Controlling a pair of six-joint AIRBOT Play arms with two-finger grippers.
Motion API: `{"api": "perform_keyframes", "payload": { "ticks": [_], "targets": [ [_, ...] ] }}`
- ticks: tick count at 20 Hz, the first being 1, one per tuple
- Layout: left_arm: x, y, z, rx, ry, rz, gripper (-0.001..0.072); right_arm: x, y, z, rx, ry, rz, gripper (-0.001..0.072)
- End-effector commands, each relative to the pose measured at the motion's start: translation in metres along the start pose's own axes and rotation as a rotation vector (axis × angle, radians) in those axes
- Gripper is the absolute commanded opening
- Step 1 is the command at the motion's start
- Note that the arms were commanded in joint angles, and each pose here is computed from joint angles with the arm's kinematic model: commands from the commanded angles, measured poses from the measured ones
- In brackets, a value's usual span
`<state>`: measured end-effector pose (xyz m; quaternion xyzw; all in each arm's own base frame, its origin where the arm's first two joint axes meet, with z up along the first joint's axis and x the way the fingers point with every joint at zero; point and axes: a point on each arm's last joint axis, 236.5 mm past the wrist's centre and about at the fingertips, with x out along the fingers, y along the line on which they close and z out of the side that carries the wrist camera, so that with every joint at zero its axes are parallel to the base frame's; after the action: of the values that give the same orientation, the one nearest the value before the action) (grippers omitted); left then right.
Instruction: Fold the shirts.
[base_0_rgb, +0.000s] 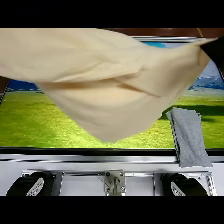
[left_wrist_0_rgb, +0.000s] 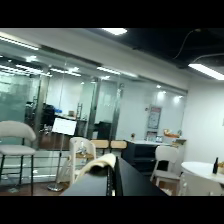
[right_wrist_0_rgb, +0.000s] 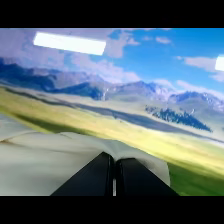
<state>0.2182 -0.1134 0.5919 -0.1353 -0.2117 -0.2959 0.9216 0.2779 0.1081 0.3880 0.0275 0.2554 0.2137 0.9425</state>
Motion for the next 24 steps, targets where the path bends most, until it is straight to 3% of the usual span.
{"api": "perform_keyframes", "payload": {
  "ticks": [1,4,9,13,18,21,24],
  "targets": [
    [-0.019,-0.011,-0.022,0.050,0.139,0.018,0.0035,-0.013,0.012,-0.048,0.053,0.204,0.032,0.0056],
    [-0.039,-0.009,-0.086,0.007,0.418,0.038,0.0035,-0.017,0.013,-0.080,0.131,0.355,0.027,0.0056],
    [-0.084,0.077,-0.193,-0.134,0.771,0.369,0.0035,0.035,0.006,-0.147,0.253,0.604,0.075,0.0056],
    [-0.080,0.124,-0.266,-0.228,0.844,0.441,0.0036,0.142,-0.019,-0.188,0.370,0.603,0.096,0.0056],
    [-0.038,0.188,-0.333,-0.386,0.730,0.510,0.0036,0.278,-0.087,-0.180,0.408,0.403,-0.003,0.0056],
    [-0.010,0.216,-0.384,-0.485,0.699,0.536,0.0036,0.329,-0.120,-0.181,0.460,0.300,-0.067,0.0056],
    [-0.004,0.215,-0.473,-0.539,0.832,0.537,0.0037,0.358,-0.119,-0.218,0.539,0.375,-0.061,0.0057]
  ]
}}
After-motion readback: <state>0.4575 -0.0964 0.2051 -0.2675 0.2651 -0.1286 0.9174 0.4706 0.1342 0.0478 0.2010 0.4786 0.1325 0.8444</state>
